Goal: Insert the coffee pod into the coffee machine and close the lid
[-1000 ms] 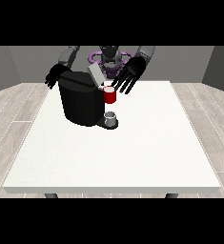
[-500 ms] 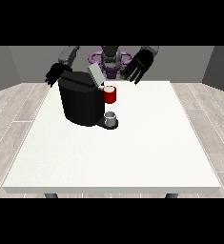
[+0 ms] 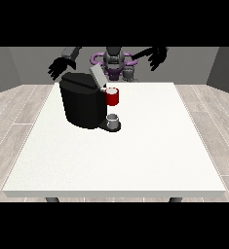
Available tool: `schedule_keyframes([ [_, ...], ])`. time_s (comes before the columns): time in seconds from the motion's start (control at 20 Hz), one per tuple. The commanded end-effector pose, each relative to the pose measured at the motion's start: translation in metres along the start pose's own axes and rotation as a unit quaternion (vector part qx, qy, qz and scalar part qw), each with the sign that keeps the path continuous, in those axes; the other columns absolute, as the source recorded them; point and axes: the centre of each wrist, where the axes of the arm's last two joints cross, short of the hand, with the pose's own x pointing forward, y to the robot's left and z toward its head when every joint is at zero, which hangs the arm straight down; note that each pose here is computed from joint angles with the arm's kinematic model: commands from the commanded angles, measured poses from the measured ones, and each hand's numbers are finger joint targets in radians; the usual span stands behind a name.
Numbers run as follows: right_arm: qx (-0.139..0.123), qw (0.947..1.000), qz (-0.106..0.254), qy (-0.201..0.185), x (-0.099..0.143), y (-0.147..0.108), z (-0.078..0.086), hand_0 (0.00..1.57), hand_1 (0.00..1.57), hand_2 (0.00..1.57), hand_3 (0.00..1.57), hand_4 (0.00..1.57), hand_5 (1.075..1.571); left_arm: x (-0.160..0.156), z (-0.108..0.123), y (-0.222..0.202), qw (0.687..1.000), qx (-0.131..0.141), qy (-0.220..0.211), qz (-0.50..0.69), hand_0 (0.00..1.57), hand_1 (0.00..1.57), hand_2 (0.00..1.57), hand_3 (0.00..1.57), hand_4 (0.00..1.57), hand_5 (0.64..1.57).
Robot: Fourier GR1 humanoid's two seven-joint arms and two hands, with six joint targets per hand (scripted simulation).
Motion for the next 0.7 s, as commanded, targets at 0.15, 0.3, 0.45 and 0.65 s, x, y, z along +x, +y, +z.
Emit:
schedule_keyframes([
  [0.15,0.047,0.9978,0.045,0.006,0.015,-0.01,0.006,0.0,0.0,0.0,0.0,0.39,1.571,-0.071,0.046,-0.034,0.989,0.022,0.054,0.139,0.0,0.0,0.0,0.0,0.14,1.571],
  [0.3,0.079,0.9957,0.035,-0.034,0.05,-0.01,-0.015,0.0,0.0,0.0,0.0,0.29,1.571,-0.078,0.054,-0.031,0.988,0.029,0.045,0.143,0.0,0.0,0.0,0.0,0.09,1.571],
  [0.45,0.112,0.9925,0.044,-0.024,0.069,0.007,-0.013,0.0,0.0,0.0,0.0,0.0,1.571,-0.093,0.067,-0.036,0.981,0.024,0.092,0.171,0.0,0.0,0.0,0.0,0.0,1.571],
  [0.65,0.121,0.9901,0.032,-0.063,0.065,-0.003,-0.014,0.0,0.0,0.0,0.0,0.0,1.571,-0.105,0.087,-0.053,0.979,0.017,0.057,0.194,0.0,0.0,0.0,0.0,0.0,1.571],
])
